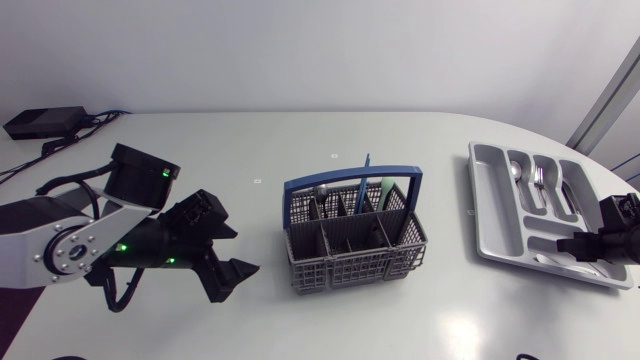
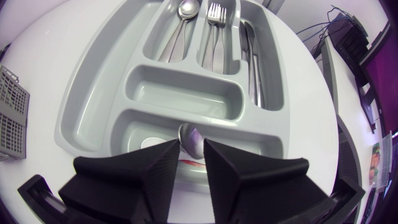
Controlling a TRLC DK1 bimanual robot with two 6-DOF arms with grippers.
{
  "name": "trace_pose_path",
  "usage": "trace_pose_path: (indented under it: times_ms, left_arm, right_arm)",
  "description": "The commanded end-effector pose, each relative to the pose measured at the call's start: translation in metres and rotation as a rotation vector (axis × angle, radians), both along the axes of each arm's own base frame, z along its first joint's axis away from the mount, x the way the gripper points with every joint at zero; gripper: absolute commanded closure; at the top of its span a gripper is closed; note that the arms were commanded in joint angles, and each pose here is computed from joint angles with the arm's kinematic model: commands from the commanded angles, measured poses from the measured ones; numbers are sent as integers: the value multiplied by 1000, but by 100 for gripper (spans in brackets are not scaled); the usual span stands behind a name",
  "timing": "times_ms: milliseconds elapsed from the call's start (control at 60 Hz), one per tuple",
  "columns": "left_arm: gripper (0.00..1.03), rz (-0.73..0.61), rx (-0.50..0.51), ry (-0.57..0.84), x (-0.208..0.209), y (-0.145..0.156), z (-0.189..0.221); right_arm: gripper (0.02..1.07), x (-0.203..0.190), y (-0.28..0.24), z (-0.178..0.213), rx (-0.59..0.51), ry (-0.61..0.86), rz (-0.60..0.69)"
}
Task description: Sort the cutlery from the basket into the organizer compartments.
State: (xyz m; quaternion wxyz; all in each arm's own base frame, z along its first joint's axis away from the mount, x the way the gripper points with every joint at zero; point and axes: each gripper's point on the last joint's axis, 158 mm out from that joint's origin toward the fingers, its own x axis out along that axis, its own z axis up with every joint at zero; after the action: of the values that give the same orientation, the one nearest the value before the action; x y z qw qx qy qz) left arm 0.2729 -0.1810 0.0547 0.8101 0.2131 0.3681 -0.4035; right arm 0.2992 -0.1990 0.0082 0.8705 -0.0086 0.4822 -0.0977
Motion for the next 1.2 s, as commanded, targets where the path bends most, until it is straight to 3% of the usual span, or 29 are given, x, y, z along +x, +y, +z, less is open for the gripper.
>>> trace_pose_path:
  times_ms: [0, 217, 317, 500, 633, 767, 1183]
  left_arm:
    - [5, -22, -10, -44, 4, -7, 18]
    - [5, -33, -19, -34, 1, -15, 27]
    - [5, -50, -19, -26, -2, -23, 29]
    - [5, -69, -11, -18, -8, -32, 27]
    - [5, -100, -9, -11, -16, -41, 27]
    - [5, -141, -4, 0, -26, -53, 24]
    - [5, -261, -8, 24, -53, -94, 11]
  right_arm:
    - [54, -7, 9, -5, 9, 22, 6]
    - [51, 1, 18, 39, -43, -68, 24]
    - [41, 9, 45, 72, -52, -147, 69]
    - [41, 30, 109, 98, -10, -224, 221]
    - [40, 41, 163, 95, 101, -205, 338]
    - [26, 53, 195, 102, 281, -217, 377]
    - [23, 78, 273, 118, 466, -256, 510]
